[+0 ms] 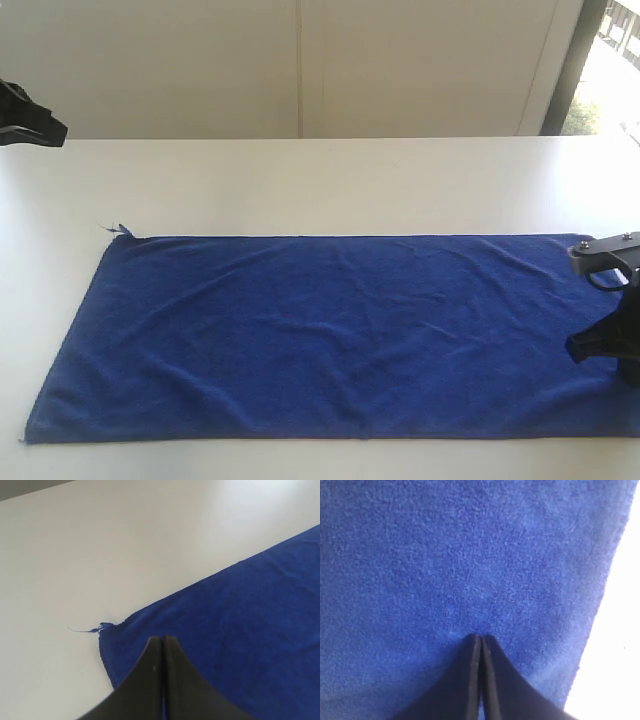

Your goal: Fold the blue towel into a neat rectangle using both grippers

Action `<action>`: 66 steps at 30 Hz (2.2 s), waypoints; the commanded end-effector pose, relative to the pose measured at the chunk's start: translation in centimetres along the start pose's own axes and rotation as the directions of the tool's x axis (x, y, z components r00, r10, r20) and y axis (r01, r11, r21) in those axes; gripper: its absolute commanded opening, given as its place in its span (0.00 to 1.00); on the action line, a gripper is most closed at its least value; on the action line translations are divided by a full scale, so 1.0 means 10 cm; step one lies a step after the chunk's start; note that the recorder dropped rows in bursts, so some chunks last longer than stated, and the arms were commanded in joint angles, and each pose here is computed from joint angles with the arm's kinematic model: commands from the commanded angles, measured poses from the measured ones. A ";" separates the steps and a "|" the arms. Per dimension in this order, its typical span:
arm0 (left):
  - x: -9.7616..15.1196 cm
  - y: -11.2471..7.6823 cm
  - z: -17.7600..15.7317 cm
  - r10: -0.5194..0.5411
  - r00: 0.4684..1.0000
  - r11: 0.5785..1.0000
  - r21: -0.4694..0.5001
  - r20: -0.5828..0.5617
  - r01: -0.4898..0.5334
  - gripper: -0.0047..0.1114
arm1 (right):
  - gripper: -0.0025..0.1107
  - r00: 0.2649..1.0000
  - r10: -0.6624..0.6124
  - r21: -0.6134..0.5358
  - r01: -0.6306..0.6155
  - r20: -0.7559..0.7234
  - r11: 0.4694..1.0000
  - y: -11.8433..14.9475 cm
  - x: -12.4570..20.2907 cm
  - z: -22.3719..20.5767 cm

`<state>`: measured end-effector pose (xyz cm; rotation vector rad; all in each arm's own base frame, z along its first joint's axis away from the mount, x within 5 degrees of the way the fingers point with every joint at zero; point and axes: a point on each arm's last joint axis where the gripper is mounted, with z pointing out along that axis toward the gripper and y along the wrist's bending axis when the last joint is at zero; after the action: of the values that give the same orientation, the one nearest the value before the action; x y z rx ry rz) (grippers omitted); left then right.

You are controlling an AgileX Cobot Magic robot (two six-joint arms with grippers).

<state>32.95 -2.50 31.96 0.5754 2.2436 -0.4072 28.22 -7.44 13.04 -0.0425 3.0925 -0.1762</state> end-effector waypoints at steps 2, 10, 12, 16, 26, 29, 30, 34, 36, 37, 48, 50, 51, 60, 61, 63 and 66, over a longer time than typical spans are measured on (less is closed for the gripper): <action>0.00 -0.04 -0.02 -0.006 1.000 1.000 0.017 0.009 0.006 0.04 | 0.02 0.995 0.031 0.031 -0.034 0.094 0.999 -0.07 -0.09 -0.29; -0.01 -0.04 -0.02 -0.007 1.000 1.000 0.018 0.010 0.007 0.04 | 0.08 0.943 0.173 0.061 -0.198 0.285 0.978 -0.40 -0.40 -0.89; -0.01 -0.04 -0.02 -0.007 1.000 1.000 0.018 0.010 0.007 0.04 | 0.18 0.947 0.209 0.047 -0.226 0.245 0.973 -0.51 -0.46 -0.82; 0.00 -0.05 -0.02 -0.007 1.000 1.000 0.024 0.006 0.007 0.04 | 0.39 0.966 0.204 0.006 -0.207 0.161 0.978 -0.59 -0.57 -0.55; 0.01 -0.06 -0.02 -0.007 1.000 0.999 0.037 -0.004 0.007 0.04 | 0.42 0.981 0.145 -0.017 -0.144 0.130 0.989 -0.58 -0.68 -0.17; 0.01 -0.05 -0.01 -0.008 1.000 0.999 0.035 -0.003 0.008 0.04 | 0.42 0.986 0.119 -0.017 -0.118 0.118 0.993 -0.57 -0.68 -0.12; 0.01 -0.05 -0.01 -0.008 1.000 0.999 0.033 -0.002 0.008 0.04 | 0.42 0.986 0.119 -0.018 -0.117 0.114 0.993 -0.57 -0.68 -0.11; 0.02 -0.03 0.02 -0.013 1.000 0.999 0.035 -0.010 0.013 0.04 | 0.42 0.987 0.112 -0.018 -0.111 0.112 0.994 -0.57 -0.69 -0.06; 0.03 -0.02 0.05 -0.018 1.000 0.999 0.038 -0.018 0.019 0.04 | 0.42 0.986 0.112 -0.017 -0.111 0.120 0.994 -0.57 -0.70 -0.06; 0.04 -0.02 0.06 -0.019 1.000 0.999 0.038 -0.020 0.020 0.04 | 0.42 0.986 0.112 -0.016 -0.111 0.123 0.994 -0.57 -0.70 -0.05; 0.06 0.01 0.12 -0.028 0.999 0.999 0.040 -0.032 0.029 0.04 | 0.42 0.991 0.096 -0.026 -0.094 0.093 0.995 -0.56 -0.71 0.12; 0.06 0.01 0.12 -0.028 0.999 0.999 0.042 -0.033 0.029 0.04 | 0.42 0.989 0.098 -0.024 -0.096 0.107 0.995 -0.56 -0.73 0.12; 0.06 0.01 0.12 -0.028 0.999 0.999 0.043 -0.034 0.029 0.04 | 0.41 0.988 0.104 -0.028 -0.101 0.112 0.994 -0.56 -0.73 0.12; 0.06 0.01 0.12 -0.028 0.999 0.999 0.043 -0.034 0.029 0.04 | 0.13 0.984 0.136 -0.058 -0.130 0.117 0.990 -0.53 -0.74 0.12; 0.06 0.01 0.12 -0.028 0.999 0.999 0.043 -0.034 0.029 0.04 | 0.10 0.984 0.136 -0.058 -0.130 0.117 0.990 -0.53 -0.74 0.12; 0.06 0.01 0.12 -0.028 0.999 0.999 0.043 -0.034 0.029 0.04 | 0.03 0.984 0.136 -0.058 -0.130 0.117 0.990 -0.53 -0.74 0.12; 0.06 0.01 0.12 -0.028 0.999 0.999 0.045 -0.035 0.029 0.04 | 0.02 0.984 0.136 -0.058 -0.130 0.117 0.990 -0.53 -0.74 0.12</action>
<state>33.51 -2.51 30.75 0.5775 2.2806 -0.4305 35.78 -12.33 13.14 0.1568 2.9642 -0.0735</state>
